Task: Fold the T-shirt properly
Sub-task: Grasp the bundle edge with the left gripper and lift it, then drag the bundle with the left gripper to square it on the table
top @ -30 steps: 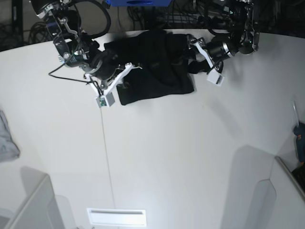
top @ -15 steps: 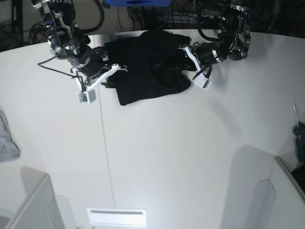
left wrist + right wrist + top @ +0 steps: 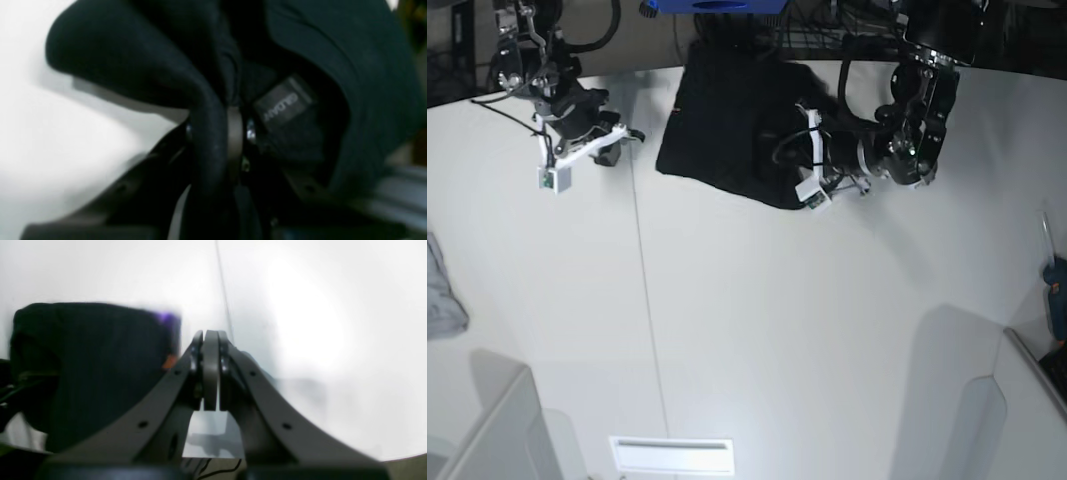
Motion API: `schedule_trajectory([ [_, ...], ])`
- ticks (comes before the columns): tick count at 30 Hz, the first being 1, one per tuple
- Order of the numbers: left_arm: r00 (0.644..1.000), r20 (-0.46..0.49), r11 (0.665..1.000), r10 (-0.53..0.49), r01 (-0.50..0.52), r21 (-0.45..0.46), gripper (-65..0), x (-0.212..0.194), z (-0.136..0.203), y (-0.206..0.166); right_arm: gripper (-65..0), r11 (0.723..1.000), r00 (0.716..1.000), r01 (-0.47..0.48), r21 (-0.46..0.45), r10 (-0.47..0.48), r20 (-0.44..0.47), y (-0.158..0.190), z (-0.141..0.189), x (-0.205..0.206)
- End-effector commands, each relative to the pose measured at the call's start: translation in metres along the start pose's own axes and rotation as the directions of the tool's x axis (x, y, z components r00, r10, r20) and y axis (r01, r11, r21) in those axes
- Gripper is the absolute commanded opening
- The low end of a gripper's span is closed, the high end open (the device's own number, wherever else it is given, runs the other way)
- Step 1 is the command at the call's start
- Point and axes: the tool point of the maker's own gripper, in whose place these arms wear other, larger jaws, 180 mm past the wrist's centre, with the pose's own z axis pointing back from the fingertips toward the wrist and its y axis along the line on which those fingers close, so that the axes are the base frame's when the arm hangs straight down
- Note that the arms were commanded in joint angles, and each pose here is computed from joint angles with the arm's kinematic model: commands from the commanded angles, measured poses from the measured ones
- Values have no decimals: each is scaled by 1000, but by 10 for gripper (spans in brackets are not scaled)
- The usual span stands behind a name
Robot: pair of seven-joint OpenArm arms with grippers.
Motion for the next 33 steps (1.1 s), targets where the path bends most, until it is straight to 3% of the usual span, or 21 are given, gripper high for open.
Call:
schedule_trajectory([
  [1,997,-52,996,-63,66,61,-650,2,7,15,-650,1000,1000,5,4,-5,28,1,3,5],
  [6,945,-158,950,-286,302,81,-650,21,4,21,-650,997,997,72,-29,-71,42,-10,7,3],
  [12,833,-234,847,-501,527,61,-650,48,-6,12,-650,990,991,128,-54,-126,33,-18,10,-9],
  [14,781,-255,799,-571,600,49,-650,55,-8,9,-650,987,989,148,-67,-146,35,-22,11,-11],
  [17,668,-296,696,-683,718,14,-650,62,-9,8,-650,980,982,185,-77,-182,39,-24,12,-15],
  [20,584,-368,611,-724,790,53,-650,69,-7,20,-650,976,980,201,-89,-198,36,-28,13,-19],
  [25,497,-357,491,-791,864,114,-650,87,-14,19,-650,969,972,235,-82,-232,34,-23,12,-24],
  [29,452,-361,443,-816,889,111,-650,85,-24,19,-650,963,967,253,-93,-253,7,-24,8,-36],
  [33,459,-312,449,-832,887,108,-650,89,-32,14,-650,952,957,283,-119,-289,-35,-29,0,-54],
])
